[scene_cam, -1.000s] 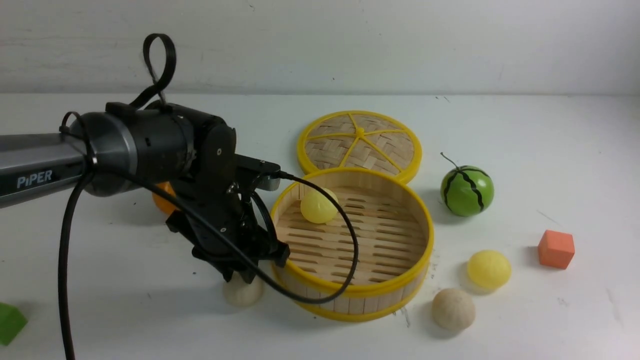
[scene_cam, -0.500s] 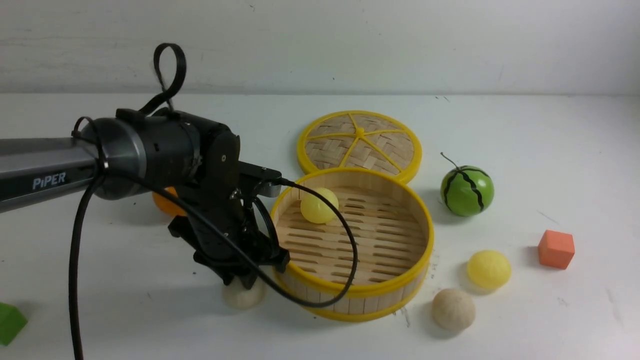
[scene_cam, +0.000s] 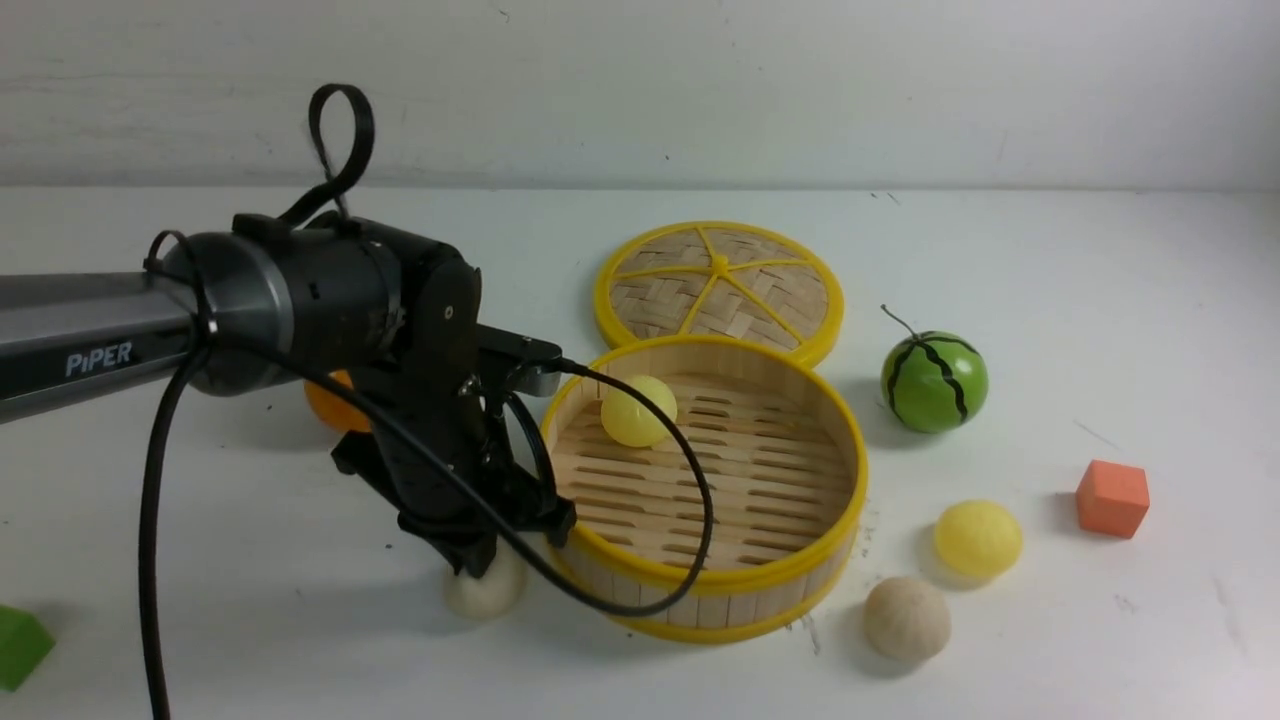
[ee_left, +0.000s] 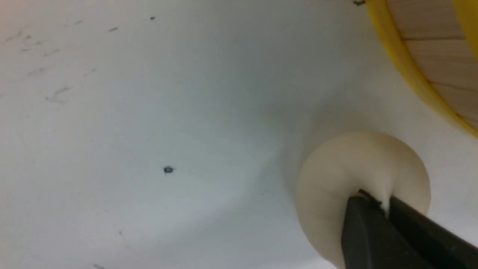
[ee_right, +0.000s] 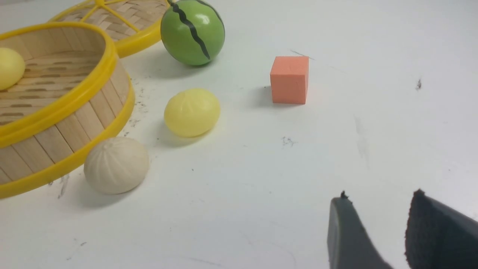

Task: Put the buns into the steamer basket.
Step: Use the left arm to grab a steamed stuffed bun, then use the left arm to put the steamed stuffed bun into the steamer, then use the right arm to grab a steamed stuffed bun

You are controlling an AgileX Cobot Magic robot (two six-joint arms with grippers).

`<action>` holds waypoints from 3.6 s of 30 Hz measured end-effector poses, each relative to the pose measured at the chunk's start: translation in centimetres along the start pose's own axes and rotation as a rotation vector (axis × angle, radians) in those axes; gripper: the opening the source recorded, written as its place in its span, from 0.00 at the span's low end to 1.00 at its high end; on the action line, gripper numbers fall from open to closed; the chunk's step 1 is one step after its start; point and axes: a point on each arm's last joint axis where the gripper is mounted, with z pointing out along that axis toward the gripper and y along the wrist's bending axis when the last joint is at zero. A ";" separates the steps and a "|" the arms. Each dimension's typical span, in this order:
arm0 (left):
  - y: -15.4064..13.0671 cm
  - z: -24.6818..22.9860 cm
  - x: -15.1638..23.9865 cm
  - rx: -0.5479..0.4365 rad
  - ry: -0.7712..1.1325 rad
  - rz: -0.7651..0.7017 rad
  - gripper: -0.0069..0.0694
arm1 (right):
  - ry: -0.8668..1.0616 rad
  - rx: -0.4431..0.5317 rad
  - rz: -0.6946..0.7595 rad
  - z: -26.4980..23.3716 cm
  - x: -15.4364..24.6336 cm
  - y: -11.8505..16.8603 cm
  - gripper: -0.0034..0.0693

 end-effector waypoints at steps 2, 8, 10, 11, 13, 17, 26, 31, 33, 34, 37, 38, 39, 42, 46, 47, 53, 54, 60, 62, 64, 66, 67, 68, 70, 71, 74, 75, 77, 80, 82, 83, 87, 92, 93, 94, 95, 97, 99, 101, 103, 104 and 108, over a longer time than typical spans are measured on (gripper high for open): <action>0.0 -1.7 -0.1 -0.001 0.005 -0.002 0.07 | 0.000 0.000 0.000 0.0 0.0 0.0 0.38; -1.4 -9.3 -0.5 0.068 -0.132 0.010 0.07 | 0.000 0.000 0.000 0.0 0.0 0.0 0.38; -2.9 -11.0 -0.9 0.102 -0.182 0.061 0.07 | 0.000 0.000 0.000 0.0 0.0 0.0 0.38; -3.6 -11.5 -1.1 0.115 -0.201 0.089 0.07 | 0.000 0.000 0.000 0.0 0.0 0.0 0.38; -5.1 -11.9 -1.8 0.143 -0.222 0.125 0.07 | 0.000 0.000 0.000 0.0 0.0 0.0 0.38; -6.5 -9.7 -4.4 0.164 -0.205 0.141 0.07 | 0.000 0.000 0.000 0.0 0.0 0.0 0.38; -6.7 -2.6 -7.5 0.101 -0.060 0.160 0.08 | 0.000 0.000 0.000 0.0 0.0 0.0 0.38; -6.8 -1.0 -7.9 0.091 -0.037 0.163 0.18 | 0.000 0.000 0.000 0.0 0.0 0.0 0.38; -6.8 -0.9 -7.9 0.090 -0.038 0.164 0.30 | 0.000 0.000 0.000 0.0 0.0 0.0 0.38; -6.8 -0.9 -7.9 0.090 -0.039 0.164 0.39 | 0.000 0.000 0.000 0.0 0.0 0.0 0.38; -6.8 -1.0 -7.9 0.091 -0.039 0.150 0.51 | 0.000 0.000 0.000 0.0 0.0 0.0 0.38; -6.8 -1.2 -7.9 0.091 -0.032 0.130 0.61 | 0.000 0.000 0.000 0.0 0.0 0.0 0.38; -6.7 -1.5 -7.7 0.090 -0.018 0.114 0.66 | 0.000 0.000 0.000 0.0 0.0 0.0 0.38; -6.6 -3.4 -7.1 0.088 0.003 0.065 0.75 | 0.000 0.000 0.000 0.0 0.0 0.0 0.38; -6.2 -9.0 -6.4 0.105 -0.098 0.021 0.58 | 0.000 0.000 0.000 0.0 0.0 0.0 0.38; -6.1 -11.0 -6.0 0.113 -0.139 0.012 0.50 | 0.000 0.000 0.000 0.0 0.0 0.0 0.38; -4.9 -19.3 -0.7 0.154 -0.275 0.000 0.07 | 0.000 0.000 0.000 0.0 0.0 0.0 0.38; -4.6 -19.9 1.6 0.163 -0.267 -0.002 0.07 | 0.000 0.000 0.000 0.0 0.0 0.0 0.38; -2.9 -21.1 10.7 0.210 -0.490 0.030 0.07 | 0.000 0.000 0.000 0.0 0.0 0.0 0.38; -2.3 -20.6 13.3 0.215 -0.574 0.039 0.07 | 0.000 0.000 0.000 0.0 0.0 0.0 0.38; -1.7 -19.5 16.4 0.231 -0.677 0.032 0.07 | 0.000 0.000 0.000 0.0 0.0 0.0 0.38; -1.2 -18.1 19.6 0.268 -0.788 0.002 0.07 | 0.000 0.000 0.000 0.0 0.0 0.0 0.38; -1.0 -17.4 20.9 0.286 -0.837 -0.015 0.07 | 0.000 0.000 0.000 0.0 0.0 0.0 0.38; -1.0 -17.1 21.0 0.288 -0.833 -0.019 0.07 | 0.000 0.000 0.000 0.0 0.0 0.0 0.38; -0.3 -15.5 24.3 0.323 -0.956 -0.051 0.07 | 0.000 0.000 0.000 0.0 0.0 0.0 0.38; -0.3 -15.3 24.5 0.333 -0.957 -0.046 0.07 | 0.000 0.000 0.000 0.0 0.0 0.0 0.38; 0.3 -12.6 27.1 0.331 -1.042 -0.070 0.07 | 0.000 0.000 0.000 0.0 0.0 0.0 0.38; 0.4 -12.5 27.5 0.336 -1.075 -0.073 0.07 | 0.000 0.000 0.000 0.0 0.0 0.0 0.38; 0.5 -12.3 27.9 0.339 -1.103 -0.076 0.07 | 0.000 0.000 0.000 0.0 0.0 0.0 0.38; 0.7 -12.6 28.8 0.354 -1.192 -0.080 0.07 | -0.016 -0.010 0.028 0.0 -0.1 0.1 0.38; 0.8 -12.6 29.0 0.358 -1.212 -0.080 0.07 | -0.033 -0.044 0.153 0.1 -0.2 0.3 0.38; 0.8 -12.6 29.0 0.358 -1.212 -0.080 0.07 | -0.052 -0.065 0.236 0.1 -0.3 0.5 0.38; 0.8 -12.5 29.0 0.359 -1.211 -0.082 0.07 | -0.149 -0.128 0.441 0.0 -1.3 0.8 0.38; 0.8 -12.5 29.0 0.361 -1.211 -0.083 0.07 | -0.282 -0.173 0.534 -0.4 -2.7 0.8 0.38; 0.8 -12.5 29.0 0.360 -1.211 -0.083 0.07 | -0.280 -0.183 0.558 -0.6 -3.1 0.9 0.38; 0.8 -12.5 29.0 0.360 -1.211 -0.083 0.07 | -0.258 -0.194 0.574 -0.9 -3.7 1.1 0.38; 0.8 -12.5 29.0 0.361 -1.211 -0.084 0.07 | -0.218 -0.203 0.573 -1.1 -4.5 1.4 0.38; 0.8 -12.5 29.0 0.361 -1.211 -0.084 0.07 | -0.115 -0.207 0.537 -1.5 -6.3 2.1 0.38; 0.8 -12.5 29.0 0.361 -1.211 -0.084 0.07 | 0.060 -0.214 0.400 -1.4 -8.6 3.1 0.38; 0.8 -12.5 29.0 0.361 -1.211 -0.084 0.07 | 0.181 -0.230 0.267 -1.1 -9.7 3.9 0.38; 0.8 -12.5 29.0 0.362 -1.210 -0.085 0.07 | 0.445 -0.263 0.024 0.5 -11.8 5.5 0.38; 0.8 -12.5 29.0 0.362 -1.210 -0.085 0.07 | 0.551 -0.286 -0.043 1.3 -12.3 6.0 0.38; 0.8 -12.5 29.0 0.362 -1.210 -0.085 0.07 | 0.739 -0.297 -0.138 4.7 -13.0 7.3 0.38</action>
